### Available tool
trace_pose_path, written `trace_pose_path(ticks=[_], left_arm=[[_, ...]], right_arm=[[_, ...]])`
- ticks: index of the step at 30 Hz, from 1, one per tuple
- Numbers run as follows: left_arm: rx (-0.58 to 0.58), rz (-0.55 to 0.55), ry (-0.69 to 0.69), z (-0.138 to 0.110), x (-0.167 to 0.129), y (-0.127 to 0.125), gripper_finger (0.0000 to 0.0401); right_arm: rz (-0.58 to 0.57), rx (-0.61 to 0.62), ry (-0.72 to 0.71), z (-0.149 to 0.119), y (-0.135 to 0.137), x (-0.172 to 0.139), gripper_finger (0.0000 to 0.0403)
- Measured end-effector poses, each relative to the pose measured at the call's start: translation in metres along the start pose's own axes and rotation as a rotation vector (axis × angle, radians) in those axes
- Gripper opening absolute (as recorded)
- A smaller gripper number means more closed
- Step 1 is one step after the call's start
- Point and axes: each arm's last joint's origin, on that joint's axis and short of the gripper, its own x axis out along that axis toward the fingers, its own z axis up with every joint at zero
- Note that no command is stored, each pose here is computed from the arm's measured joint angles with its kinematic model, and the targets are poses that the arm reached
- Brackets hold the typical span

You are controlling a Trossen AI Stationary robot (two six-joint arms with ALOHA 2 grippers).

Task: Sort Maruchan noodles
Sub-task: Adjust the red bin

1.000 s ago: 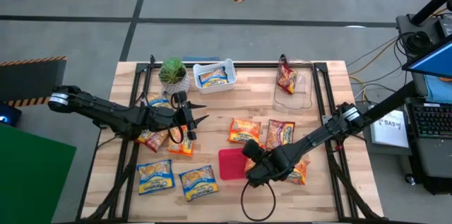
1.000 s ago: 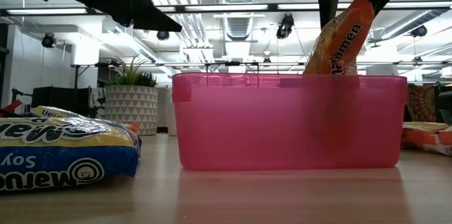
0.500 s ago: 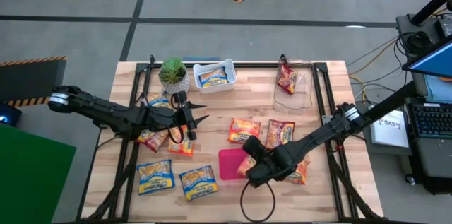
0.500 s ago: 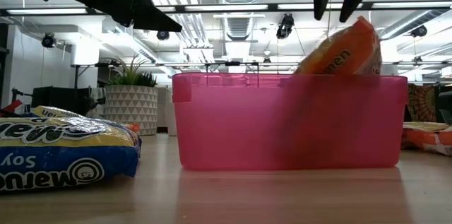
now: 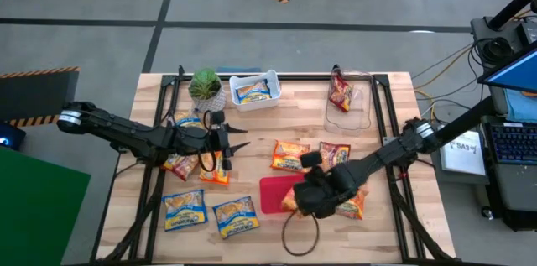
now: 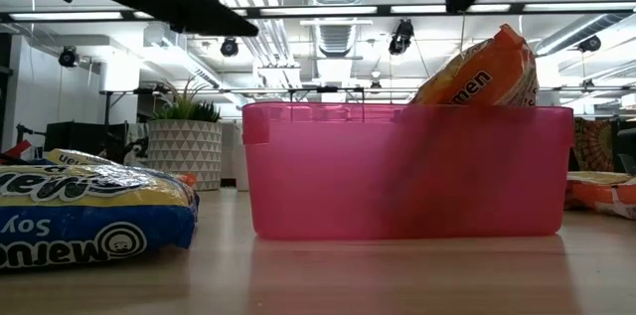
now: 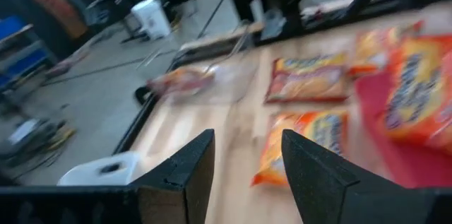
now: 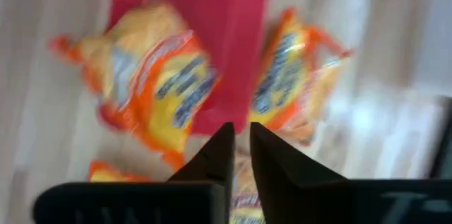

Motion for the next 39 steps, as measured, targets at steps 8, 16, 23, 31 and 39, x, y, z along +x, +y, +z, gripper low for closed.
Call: trace_pose_path(ticks=[8, 16, 23, 31, 39], left_arm=[[-0.039, -0.15, -0.105, 0.013, 0.005, -0.011, 0.0092], [-0.011, -0.275, -0.007, 0.029, 0.035, -0.056, 0.002], [0.032, -0.345, 0.177, 0.031, 0.073, -0.092, 0.0003], [0.043, -0.478, 0.299, 0.014, 0.105, -0.121, 0.0], [-0.016, -0.533, 0.342, 0.005, 0.119, -0.137, 0.0]], right_arm=[[-0.05, 0.123, -0.233, -0.048, 0.026, 0.008, 0.0009], [0.113, 0.244, -0.328, -0.096, 0.024, 0.009, 0.0009], [0.222, 0.277, -0.396, -0.123, 0.041, 0.031, 0.0009], [0.241, 0.26, -0.397, -0.126, 0.065, 0.065, 0.0009], [0.192, 0.216, -0.321, -0.118, 0.081, 0.091, 0.0009]])
